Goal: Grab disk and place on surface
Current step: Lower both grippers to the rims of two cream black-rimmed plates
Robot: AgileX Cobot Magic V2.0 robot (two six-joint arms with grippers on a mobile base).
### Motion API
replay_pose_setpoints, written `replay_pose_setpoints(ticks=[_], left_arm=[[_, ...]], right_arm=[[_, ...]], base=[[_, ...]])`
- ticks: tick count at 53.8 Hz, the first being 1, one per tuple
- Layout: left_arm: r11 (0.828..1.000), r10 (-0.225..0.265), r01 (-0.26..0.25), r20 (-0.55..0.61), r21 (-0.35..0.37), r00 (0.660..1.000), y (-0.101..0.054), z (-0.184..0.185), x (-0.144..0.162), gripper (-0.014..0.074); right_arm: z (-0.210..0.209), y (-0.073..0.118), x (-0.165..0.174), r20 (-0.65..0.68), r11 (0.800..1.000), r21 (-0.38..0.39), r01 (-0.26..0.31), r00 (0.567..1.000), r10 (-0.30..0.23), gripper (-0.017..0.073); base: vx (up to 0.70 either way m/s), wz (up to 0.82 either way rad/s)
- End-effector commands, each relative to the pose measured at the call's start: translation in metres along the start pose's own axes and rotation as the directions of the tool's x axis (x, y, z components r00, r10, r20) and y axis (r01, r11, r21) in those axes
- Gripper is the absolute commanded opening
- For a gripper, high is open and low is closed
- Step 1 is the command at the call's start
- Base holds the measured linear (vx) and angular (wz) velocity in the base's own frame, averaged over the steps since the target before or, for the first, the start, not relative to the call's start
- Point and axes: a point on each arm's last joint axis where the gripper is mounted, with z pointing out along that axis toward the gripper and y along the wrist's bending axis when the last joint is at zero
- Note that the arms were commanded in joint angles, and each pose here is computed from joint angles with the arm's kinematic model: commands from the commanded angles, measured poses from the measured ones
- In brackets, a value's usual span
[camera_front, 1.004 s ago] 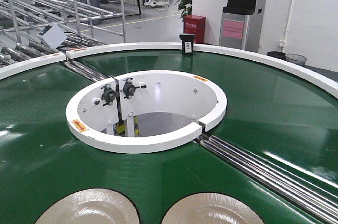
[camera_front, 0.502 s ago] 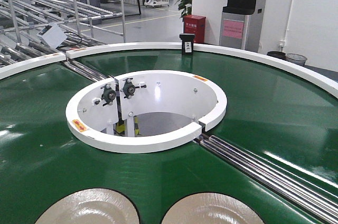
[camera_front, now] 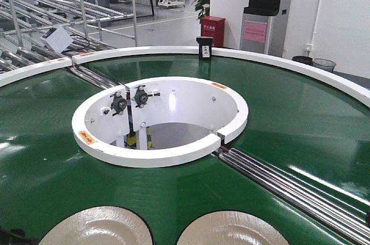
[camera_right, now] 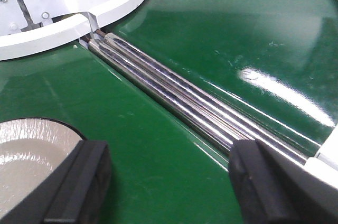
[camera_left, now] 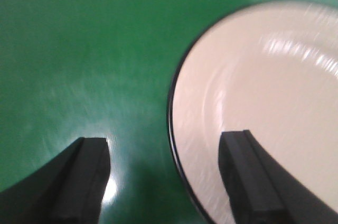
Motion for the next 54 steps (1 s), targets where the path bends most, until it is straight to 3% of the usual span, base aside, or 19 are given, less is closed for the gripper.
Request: replay_pose_setpoints(ticks=[1, 8, 15, 22, 29, 39, 46, 50, 54], left_arm=[[1.0, -0.02, 0.02, 0.035, 0.01, 0.999, -0.001, -0.001, -0.021, 0.0501], [0.998, -0.058, 0.058, 0.062, 0.002, 0.996, 0.008, 0.006, -0.04, 0.0465], [0.994, -0.112, 0.112, 0.063, 0.004, 0.992, 0.029, 0.01, -0.056, 0.0463], [0.983, -0.149, 0.149, -0.009, 0.109, 0.989, 0.045, 0.02, -0.061, 0.0463], [0.943, -0.159, 0.168, -0.054, 0.289, 0.986, 0.052, 0.039, -0.059, 0.0463], [0.912, -0.164, 0.193, -0.11, 0.361, 0.98, 0.052, 0.067, -0.052, 0.0463], [0.853, -0.129, 0.197, -0.172, 0.483, 0.977, 0.044, 0.083, -0.043, 0.0463], [0.821, -0.133, 0.217, -0.193, 0.528, 0.972, 0.041, 0.09, -0.04, 0.0463], [0.805, -0.145, 0.24, -0.212, 0.543, 0.967, 0.04, 0.096, -0.038, 0.0463]], right_arm=[[-0.004, 0.0, -0.019, 0.115, 1.0, 0.001, 0.009, 0.993, -0.009, 0.0538], [-0.004, 0.0, -0.018, 0.112, 1.0, 0.001, 0.009, 0.994, -0.009, 0.0538], [-0.004, 0.0, -0.017, 0.097, 1.0, 0.002, 0.009, 0.995, -0.009, 0.0538], [-0.003, -0.001, -0.014, 0.067, 1.0, 0.003, 0.007, 0.998, -0.008, 0.0538], [-0.003, -0.001, -0.012, 0.049, 1.0, 0.004, 0.006, 0.999, -0.007, 0.0538], [-0.003, -0.001, -0.012, 0.045, 1.0, 0.005, 0.006, 0.999, -0.007, 0.0538], [-0.003, -0.001, -0.012, 0.045, 1.0, 0.005, 0.006, 0.999, -0.007, 0.0538], [-0.003, -0.001, -0.012, 0.045, 1.0, 0.005, 0.006, 0.999, -0.007, 0.0538], [-0.003, -0.001, -0.012, 0.045, 1.0, 0.005, 0.007, 0.999, -0.008, 0.0538]], base=[[0.0, 0.0], [0.0, 0.0], [0.0, 0.0], [0.0, 0.0], [0.0, 0.0], [0.0, 0.0], [0.0, 0.0], [0.0, 0.0], [0.0, 0.0]])
